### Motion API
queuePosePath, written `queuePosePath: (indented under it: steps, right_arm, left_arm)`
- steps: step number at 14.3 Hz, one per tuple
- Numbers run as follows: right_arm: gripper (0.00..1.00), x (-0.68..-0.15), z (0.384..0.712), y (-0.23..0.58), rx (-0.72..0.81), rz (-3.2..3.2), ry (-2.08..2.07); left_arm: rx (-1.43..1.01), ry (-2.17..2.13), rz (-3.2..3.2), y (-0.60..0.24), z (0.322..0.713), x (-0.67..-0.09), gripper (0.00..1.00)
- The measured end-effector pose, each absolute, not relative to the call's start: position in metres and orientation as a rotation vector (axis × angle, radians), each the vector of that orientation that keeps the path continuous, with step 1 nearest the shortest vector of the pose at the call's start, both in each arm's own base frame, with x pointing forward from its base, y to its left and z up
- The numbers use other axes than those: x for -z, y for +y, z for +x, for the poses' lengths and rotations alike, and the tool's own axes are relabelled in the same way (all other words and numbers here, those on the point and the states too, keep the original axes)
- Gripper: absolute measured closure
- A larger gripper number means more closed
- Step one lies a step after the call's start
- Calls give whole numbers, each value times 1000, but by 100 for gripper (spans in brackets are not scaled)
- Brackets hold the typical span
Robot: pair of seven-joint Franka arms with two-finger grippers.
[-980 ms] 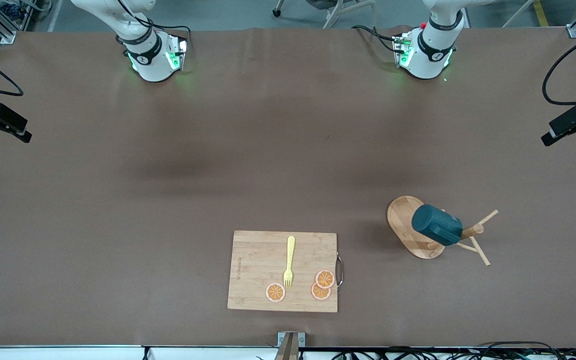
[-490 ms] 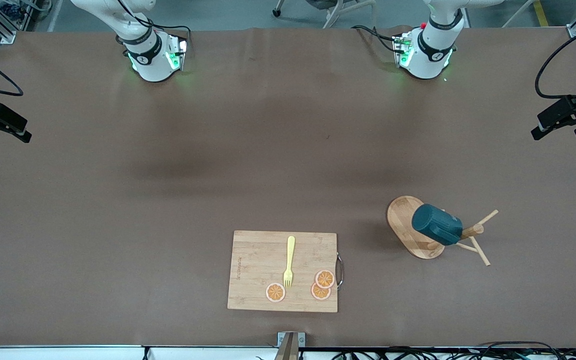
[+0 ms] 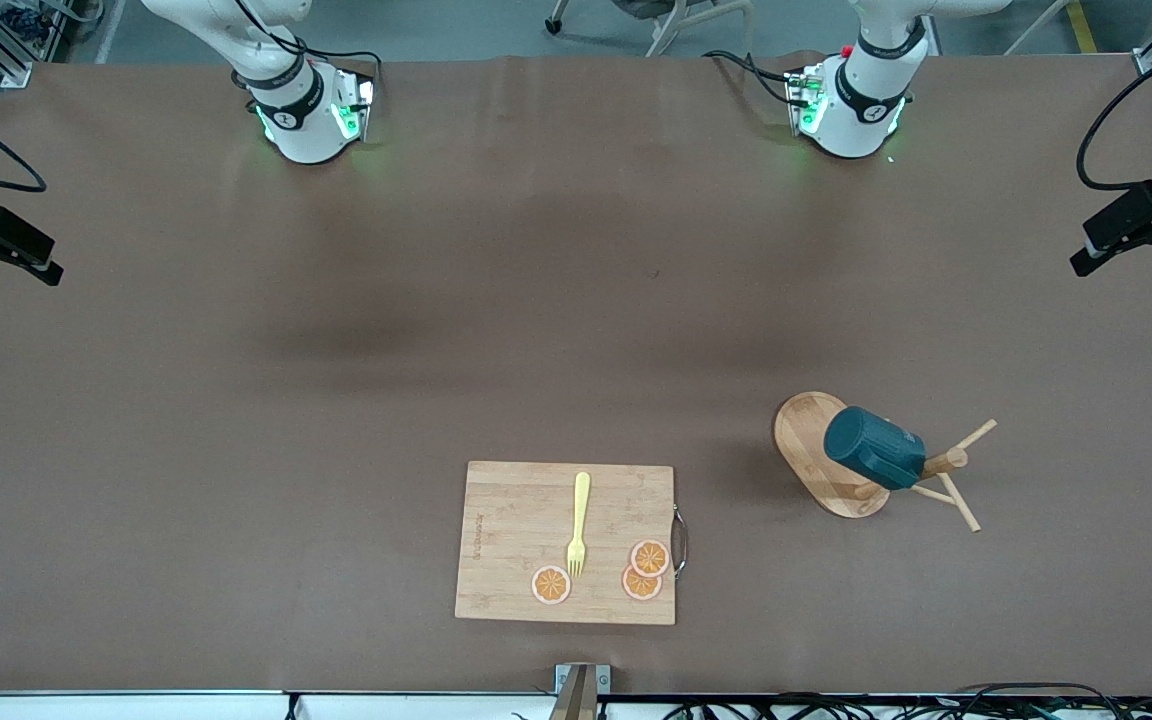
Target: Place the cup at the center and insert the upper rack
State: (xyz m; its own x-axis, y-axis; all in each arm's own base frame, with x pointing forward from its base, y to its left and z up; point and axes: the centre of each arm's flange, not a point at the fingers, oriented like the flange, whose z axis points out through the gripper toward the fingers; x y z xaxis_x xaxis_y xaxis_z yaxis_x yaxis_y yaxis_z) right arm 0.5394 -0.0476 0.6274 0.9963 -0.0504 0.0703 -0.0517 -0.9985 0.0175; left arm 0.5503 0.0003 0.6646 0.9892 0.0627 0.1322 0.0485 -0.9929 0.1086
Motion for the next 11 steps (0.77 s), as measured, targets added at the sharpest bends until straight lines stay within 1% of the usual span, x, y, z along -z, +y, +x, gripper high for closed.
queuePosePath:
  steps: [11]
  right_arm:
    - [0, -627, 539, -48, -106, 3120, -81]
  left_arm:
    - [-219, 74, 3029, -4, 550, -668, 0]
